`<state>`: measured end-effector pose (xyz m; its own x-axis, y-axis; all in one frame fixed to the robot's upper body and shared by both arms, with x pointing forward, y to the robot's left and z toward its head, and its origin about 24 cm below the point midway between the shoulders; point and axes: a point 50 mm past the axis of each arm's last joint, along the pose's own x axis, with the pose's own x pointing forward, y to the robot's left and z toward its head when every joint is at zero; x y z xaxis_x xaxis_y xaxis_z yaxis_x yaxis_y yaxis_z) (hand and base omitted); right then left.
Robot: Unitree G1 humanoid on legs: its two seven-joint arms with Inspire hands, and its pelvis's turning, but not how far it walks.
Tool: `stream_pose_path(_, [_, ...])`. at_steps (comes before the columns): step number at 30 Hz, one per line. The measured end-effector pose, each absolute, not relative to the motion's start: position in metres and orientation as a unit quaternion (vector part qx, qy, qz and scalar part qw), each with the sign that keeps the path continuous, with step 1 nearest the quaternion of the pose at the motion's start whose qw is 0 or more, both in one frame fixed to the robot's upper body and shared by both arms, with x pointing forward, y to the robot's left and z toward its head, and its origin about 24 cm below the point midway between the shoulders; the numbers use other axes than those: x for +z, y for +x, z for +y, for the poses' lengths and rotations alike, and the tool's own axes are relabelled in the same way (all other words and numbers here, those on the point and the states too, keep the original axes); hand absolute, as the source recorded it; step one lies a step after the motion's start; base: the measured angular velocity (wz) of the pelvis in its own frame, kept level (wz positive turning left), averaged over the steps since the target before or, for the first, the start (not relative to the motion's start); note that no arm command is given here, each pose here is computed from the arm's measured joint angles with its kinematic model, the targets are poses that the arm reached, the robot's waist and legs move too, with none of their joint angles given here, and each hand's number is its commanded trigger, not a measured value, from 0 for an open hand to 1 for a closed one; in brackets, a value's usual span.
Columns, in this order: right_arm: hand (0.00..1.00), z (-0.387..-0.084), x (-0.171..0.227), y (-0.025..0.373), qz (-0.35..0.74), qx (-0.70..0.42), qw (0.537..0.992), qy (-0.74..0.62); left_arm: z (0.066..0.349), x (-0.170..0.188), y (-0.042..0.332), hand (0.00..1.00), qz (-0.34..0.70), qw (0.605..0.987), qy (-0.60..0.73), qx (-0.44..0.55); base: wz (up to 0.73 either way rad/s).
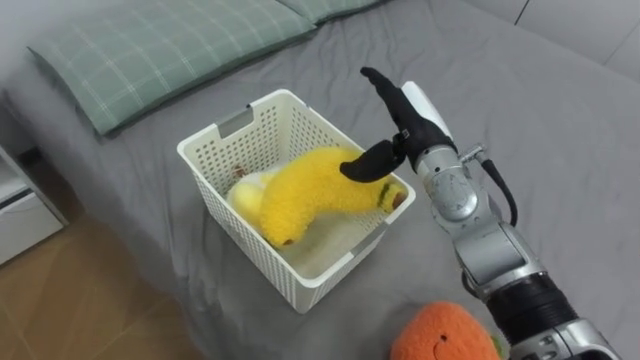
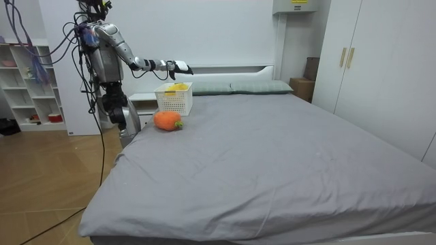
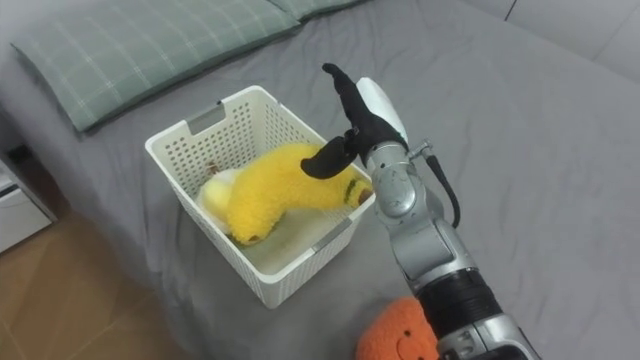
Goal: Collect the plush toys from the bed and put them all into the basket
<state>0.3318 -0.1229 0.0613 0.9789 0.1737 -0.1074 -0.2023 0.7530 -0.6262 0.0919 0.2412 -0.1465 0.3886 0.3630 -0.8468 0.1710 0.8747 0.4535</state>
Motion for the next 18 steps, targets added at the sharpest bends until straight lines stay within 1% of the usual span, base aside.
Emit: stream_pose_path(18, [0.00,-0.1244,0.0616,0.3323,0.022,0.099,0.936,-0.337,0.2416,-0.1465,0.0914,0.00,0.550,0.797,0.243,0.061,0.00])
